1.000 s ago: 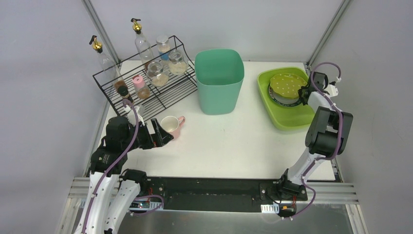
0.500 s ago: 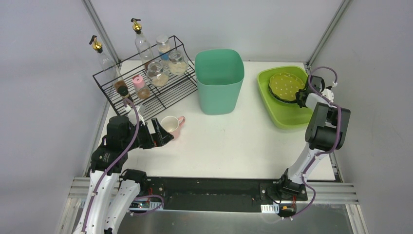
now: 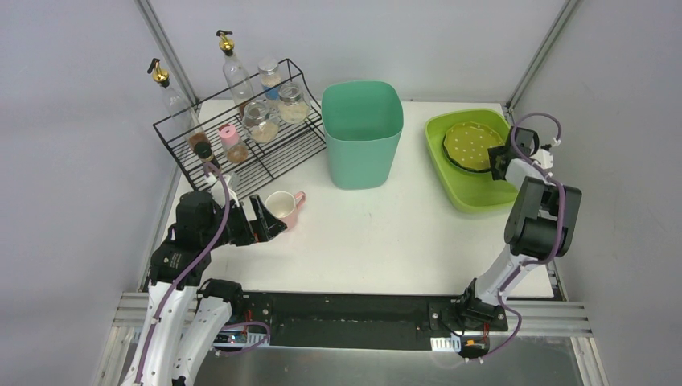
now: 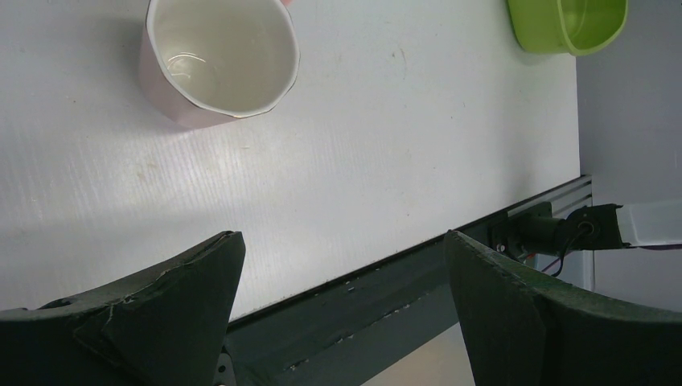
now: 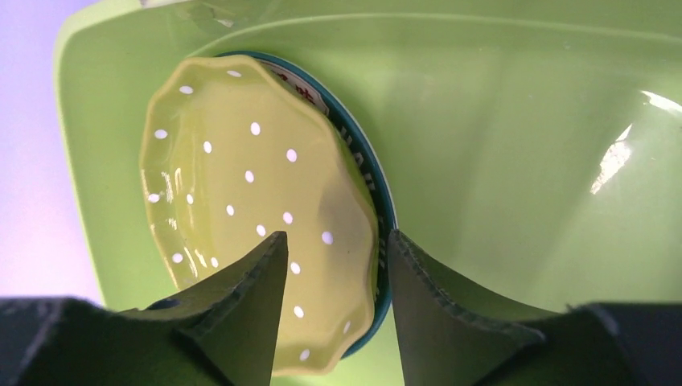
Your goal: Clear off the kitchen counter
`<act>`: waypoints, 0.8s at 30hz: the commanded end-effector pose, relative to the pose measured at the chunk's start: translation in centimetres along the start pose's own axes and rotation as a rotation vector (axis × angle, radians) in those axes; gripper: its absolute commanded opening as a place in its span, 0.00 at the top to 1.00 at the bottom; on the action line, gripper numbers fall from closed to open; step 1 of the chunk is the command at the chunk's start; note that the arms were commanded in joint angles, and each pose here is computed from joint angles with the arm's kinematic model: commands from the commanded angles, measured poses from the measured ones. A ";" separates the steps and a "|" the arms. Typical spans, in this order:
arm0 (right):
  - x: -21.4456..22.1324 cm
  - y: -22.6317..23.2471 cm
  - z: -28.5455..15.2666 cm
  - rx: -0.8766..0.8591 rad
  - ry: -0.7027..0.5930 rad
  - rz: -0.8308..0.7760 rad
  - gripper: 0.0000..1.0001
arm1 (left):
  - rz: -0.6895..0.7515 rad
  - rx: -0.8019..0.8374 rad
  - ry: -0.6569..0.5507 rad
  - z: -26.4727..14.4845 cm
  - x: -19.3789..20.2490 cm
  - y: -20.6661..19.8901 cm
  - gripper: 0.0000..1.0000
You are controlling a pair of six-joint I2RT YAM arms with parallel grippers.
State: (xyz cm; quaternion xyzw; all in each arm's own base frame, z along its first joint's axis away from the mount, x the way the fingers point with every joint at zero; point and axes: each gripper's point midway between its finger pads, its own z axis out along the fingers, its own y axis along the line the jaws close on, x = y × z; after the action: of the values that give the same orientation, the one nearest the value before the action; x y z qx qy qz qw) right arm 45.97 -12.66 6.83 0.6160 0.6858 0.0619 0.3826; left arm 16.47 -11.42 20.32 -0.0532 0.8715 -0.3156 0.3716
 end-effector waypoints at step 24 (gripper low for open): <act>4.7 1.4 -24.3 -0.404 0.178 -0.342 0.38 | 0.034 0.024 -0.069 -0.5 -0.8 -0.5 0.00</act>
State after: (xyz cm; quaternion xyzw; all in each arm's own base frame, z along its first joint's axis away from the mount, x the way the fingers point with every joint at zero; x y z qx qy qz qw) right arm 35.51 -3.53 24.45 0.4603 0.7326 0.1534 0.4773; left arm 16.06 -11.30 21.05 -0.0480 0.8616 -0.3182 0.3925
